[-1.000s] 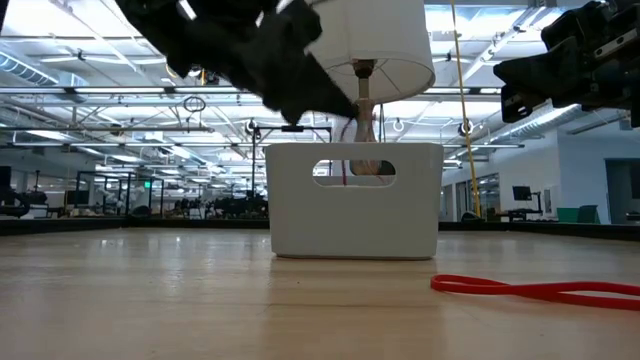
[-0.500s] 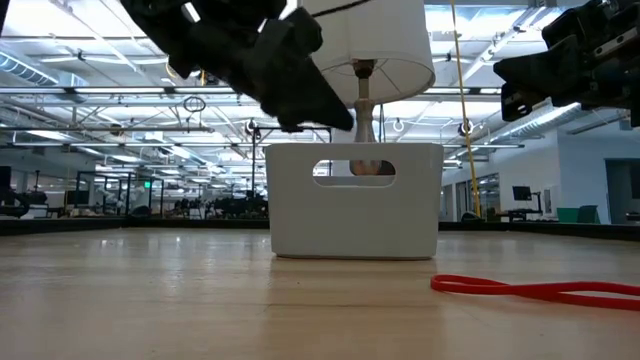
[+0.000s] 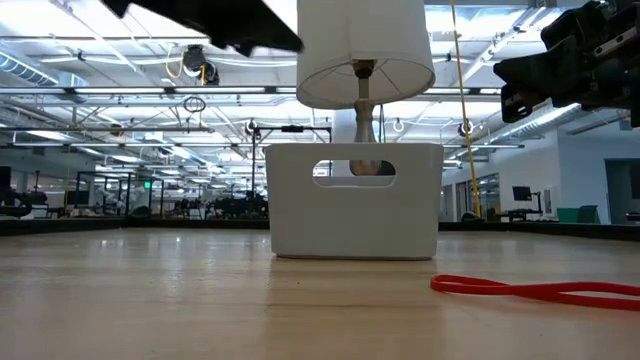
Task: Pick and place rubber bands into bin
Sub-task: Put the red rubber band into the gray bin
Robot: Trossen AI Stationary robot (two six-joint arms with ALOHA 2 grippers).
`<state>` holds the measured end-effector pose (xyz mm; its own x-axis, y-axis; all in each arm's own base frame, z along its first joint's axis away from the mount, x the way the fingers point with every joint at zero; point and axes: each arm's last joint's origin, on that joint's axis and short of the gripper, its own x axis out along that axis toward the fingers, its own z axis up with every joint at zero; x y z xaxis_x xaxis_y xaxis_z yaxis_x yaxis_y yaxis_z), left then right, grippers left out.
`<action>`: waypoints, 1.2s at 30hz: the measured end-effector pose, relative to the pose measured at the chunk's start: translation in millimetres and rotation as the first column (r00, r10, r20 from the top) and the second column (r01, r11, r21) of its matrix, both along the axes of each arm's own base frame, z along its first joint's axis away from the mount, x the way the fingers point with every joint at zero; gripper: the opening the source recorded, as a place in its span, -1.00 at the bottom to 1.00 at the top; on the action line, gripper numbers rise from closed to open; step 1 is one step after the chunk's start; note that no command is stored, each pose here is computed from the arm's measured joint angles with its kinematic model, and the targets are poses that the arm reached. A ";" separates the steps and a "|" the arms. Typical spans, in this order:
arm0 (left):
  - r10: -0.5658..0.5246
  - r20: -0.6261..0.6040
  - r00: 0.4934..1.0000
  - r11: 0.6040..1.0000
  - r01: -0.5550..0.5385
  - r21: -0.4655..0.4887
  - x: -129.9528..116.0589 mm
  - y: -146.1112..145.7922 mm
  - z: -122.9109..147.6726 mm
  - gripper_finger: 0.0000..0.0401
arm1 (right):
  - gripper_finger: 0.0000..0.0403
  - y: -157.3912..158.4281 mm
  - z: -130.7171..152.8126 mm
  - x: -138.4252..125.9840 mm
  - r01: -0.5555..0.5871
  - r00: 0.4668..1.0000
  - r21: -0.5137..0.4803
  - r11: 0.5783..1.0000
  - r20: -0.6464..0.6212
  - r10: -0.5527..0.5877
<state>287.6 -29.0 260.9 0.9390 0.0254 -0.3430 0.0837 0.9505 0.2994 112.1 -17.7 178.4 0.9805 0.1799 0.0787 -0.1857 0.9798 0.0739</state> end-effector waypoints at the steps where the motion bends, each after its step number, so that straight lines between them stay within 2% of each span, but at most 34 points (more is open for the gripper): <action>1: 0.002 0.044 0.999 1.000 -0.002 -0.005 -8.3 3.7 2.2 -0.79 | -1.00 0.0 0.0 0.0 0.000 1.000 0.000 1.000 0.000 0.000; 3: -0.017 0.137 0.990 0.999 0.022 -0.041 -24.0 12.3 0.7 -0.94 | -1.00 0.0 0.2 0.1 0.000 1.000 0.000 1.000 0.001 0.000; 5: 0.001 0.202 0.979 0.995 0.019 -0.096 -37.9 21.6 -9.7 -0.94 | -1.00 0.0 0.7 0.0 0.000 1.000 -0.002 1.000 0.007 0.000; 7: 0.059 0.222 0.973 0.986 -0.022 -0.166 -46.7 29.4 -23.7 -0.96 | -1.00 0.0 0.7 0.0 0.000 1.000 -0.002 1.000 0.007 0.000; 9: 0.093 0.196 0.976 0.980 -0.055 -0.193 -53.9 34.2 -39.8 -0.98 | -1.00 0.0 0.6 0.0 0.000 1.000 -0.002 1.000 0.007 0.000; 11: 0.082 0.203 0.976 0.983 -0.046 -0.178 -60.5 32.7 -52.9 -0.98 | -1.00 0.0 0.6 0.0 0.001 1.000 -0.004 1.000 0.007 -0.001; 16: -0.034 0.430 0.902 0.992 0.083 -0.095 -85.2 13.7 -60.7 -0.99 | -1.00 0.0 0.6 0.0 0.002 1.000 -0.025 1.000 0.010 -0.002; 20: -0.004 0.452 0.892 0.996 0.043 -0.077 -100.0 6.7 -75.0 -0.99 | -1.00 -0.1 0.6 0.0 0.007 1.000 -0.047 0.999 0.015 -0.007; 23: 0.023 0.422 0.906 0.997 0.011 -0.078 -105.1 4.9 -83.8 -0.99 | -1.00 -0.1 -0.3 0.1 0.007 1.000 -0.070 0.998 0.010 -0.006; 25: 0.012 0.412 0.911 0.997 0.021 -0.074 -107.2 2.9 -86.9 -0.99 | -1.00 -0.1 -0.5 0.2 0.010 1.000 -0.104 0.995 0.015 -0.009; 28: -0.021 0.402 0.915 0.999 0.029 -0.014 -109.4 0.8 -89.9 -0.99 | -1.00 -0.1 -0.5 0.2 0.012 1.000 -0.118 0.993 0.018 -0.010; 33: -0.055 0.415 0.908 0.998 0.032 0.063 -112.2 4.1 -91.6 -1.00 | -1.00 -1.0 0.3 0.3 0.041 0.999 -0.098 0.994 0.022 -0.039; 36: -0.071 0.497 0.865 0.996 0.031 0.089 -124.9 6.9 -90.2 -1.00 | -1.00 -1.8 1.2 0.3 0.063 0.998 -0.036 0.997 0.020 -0.063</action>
